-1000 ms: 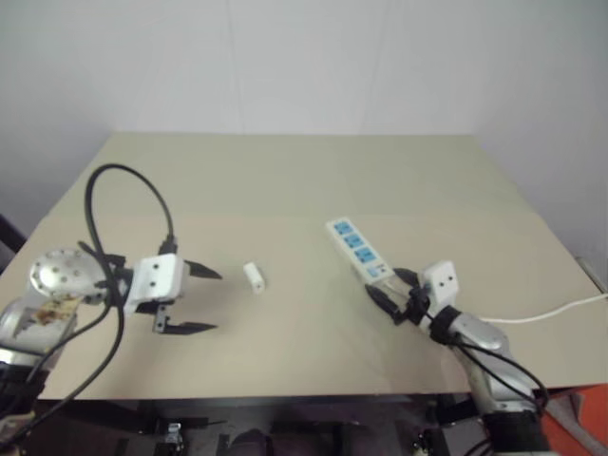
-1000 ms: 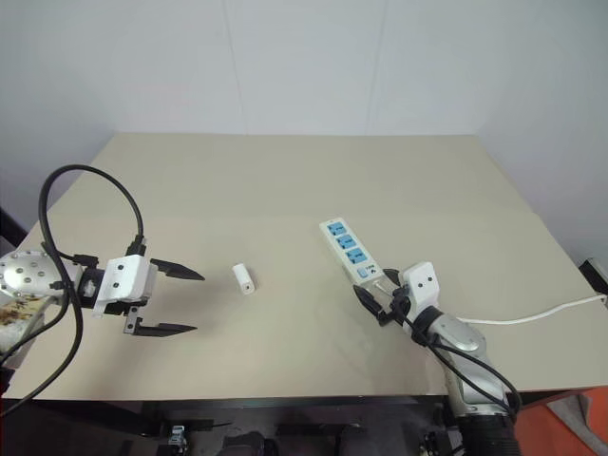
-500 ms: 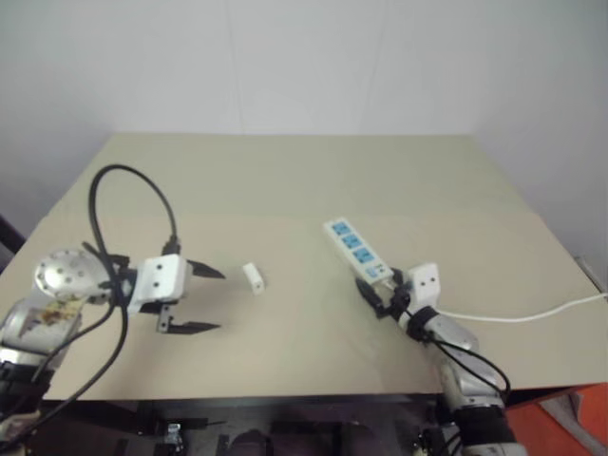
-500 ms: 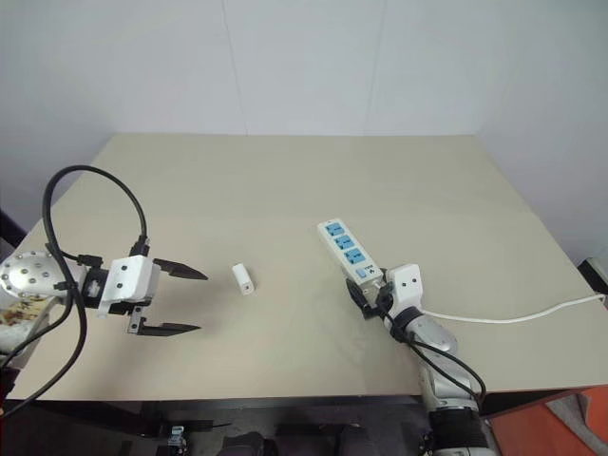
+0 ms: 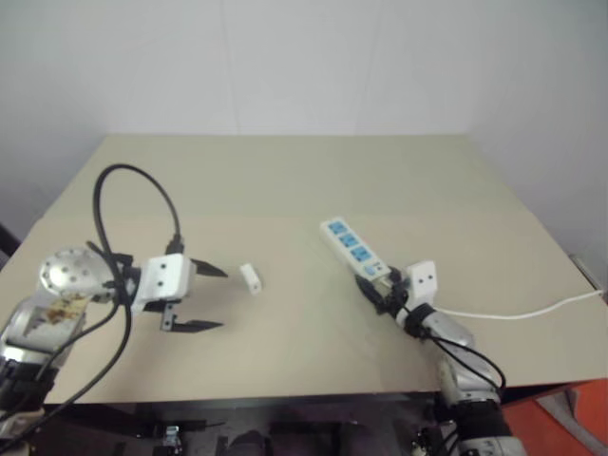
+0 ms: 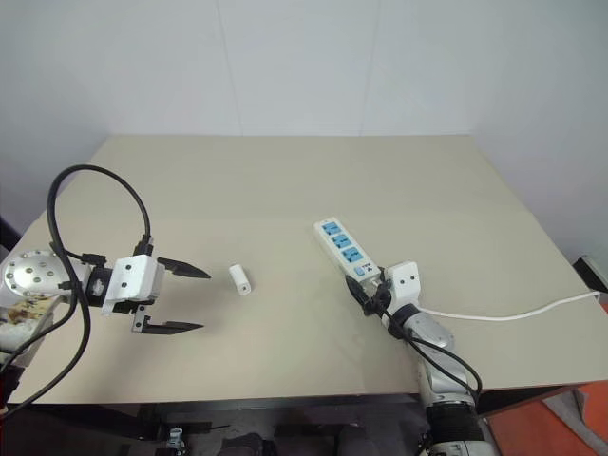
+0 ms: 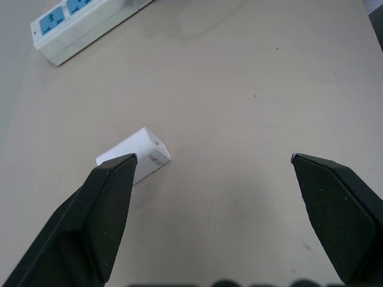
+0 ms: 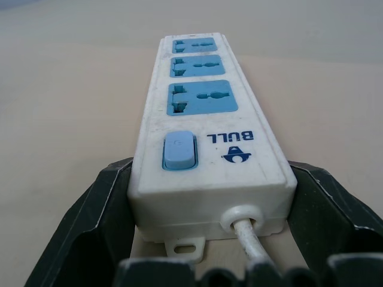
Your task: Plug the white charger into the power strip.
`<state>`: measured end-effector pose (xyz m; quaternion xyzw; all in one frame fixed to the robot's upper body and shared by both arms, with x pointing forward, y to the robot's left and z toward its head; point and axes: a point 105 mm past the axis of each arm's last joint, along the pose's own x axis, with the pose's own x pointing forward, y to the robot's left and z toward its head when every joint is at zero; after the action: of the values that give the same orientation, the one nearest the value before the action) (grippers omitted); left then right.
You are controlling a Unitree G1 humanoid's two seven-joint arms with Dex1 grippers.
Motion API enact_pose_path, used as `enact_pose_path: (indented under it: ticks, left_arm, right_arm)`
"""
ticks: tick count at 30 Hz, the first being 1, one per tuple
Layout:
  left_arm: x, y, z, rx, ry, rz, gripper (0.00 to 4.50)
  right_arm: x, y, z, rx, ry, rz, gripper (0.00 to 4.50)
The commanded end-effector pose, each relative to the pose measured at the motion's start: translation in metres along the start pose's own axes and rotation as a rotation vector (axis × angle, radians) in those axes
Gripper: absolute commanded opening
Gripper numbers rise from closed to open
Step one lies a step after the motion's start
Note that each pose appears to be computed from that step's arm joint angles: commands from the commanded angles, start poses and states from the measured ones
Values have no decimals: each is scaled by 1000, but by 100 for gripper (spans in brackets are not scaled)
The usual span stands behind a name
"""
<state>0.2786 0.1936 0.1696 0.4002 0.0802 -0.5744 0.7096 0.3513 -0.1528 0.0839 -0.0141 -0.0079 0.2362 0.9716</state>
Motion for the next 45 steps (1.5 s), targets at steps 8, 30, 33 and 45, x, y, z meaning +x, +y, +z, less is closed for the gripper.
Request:
enact_pose_path:
  ticks: [8,30,33,45]
  left_arm:
    - [-32,16,4,30,63,47,450]
    - [-49,26,8,39,96,59,450]
    - [-42,30,19,78,54,47,450]
    - [-16,57,50,256,-16,-129,450]
  right_arm:
    - [-52,-38,36,-92,-112,196,341]
    - [-73,32,5,-260,3,1000,341]
    - [-59,34,1,-281,0,1025,341]
    - [-38,35,-13,-258,78,1086,341]
